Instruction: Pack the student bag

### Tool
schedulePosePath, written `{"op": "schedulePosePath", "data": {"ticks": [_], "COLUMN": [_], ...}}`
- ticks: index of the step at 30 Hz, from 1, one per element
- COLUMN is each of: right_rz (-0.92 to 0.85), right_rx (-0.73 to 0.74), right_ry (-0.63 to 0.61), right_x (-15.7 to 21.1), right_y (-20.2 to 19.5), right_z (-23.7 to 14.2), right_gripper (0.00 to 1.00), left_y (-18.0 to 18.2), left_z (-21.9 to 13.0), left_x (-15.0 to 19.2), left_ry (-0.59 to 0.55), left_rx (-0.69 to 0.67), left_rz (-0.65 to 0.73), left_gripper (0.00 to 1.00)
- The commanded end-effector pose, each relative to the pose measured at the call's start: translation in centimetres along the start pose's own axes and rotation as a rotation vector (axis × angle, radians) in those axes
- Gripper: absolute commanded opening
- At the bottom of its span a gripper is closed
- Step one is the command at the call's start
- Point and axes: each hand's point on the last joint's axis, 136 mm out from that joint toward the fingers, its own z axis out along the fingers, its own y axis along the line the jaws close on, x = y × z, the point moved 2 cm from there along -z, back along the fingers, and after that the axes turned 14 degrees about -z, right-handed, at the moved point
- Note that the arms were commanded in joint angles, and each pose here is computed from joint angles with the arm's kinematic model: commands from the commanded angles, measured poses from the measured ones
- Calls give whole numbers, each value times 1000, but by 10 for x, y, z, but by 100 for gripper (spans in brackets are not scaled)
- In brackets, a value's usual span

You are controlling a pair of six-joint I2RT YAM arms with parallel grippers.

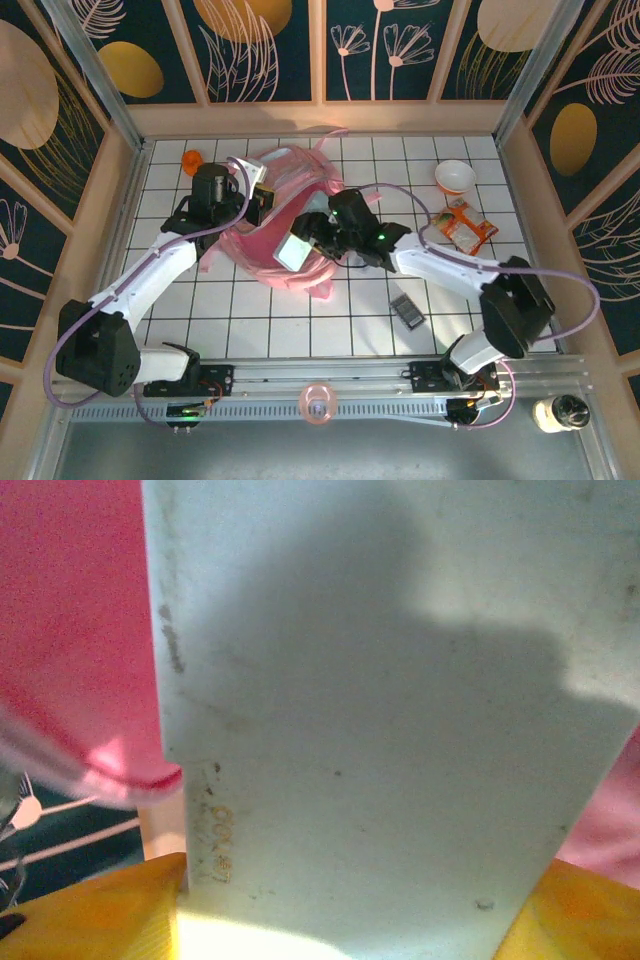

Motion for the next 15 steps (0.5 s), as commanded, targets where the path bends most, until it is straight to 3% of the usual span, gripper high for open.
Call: {"op": "schedulePosePath", "data": {"ticks": [1,6,9,15], "right_rz": [55,121,141,198], "right_rx": [-141,-204,-176,-135], "right_ry": [-75,-100,-105,-82], "right_x": [-25,-41,-53,-46], "right_y": [29,24,14,-8], "right_z": [20,55,74,74], "right_gripper": [53,57,65,72], "left_y": [-39,-43,-43,-41], "left_z": [-32,-37,-39,-39], "left_x": [-63,-67,-68,-64], "left_ry": [-225,-242,-243,-233], "left_rx": [131,143,137,125], "left_rz": [50,52,58,65], "left_gripper": [0,0,0,0]}}
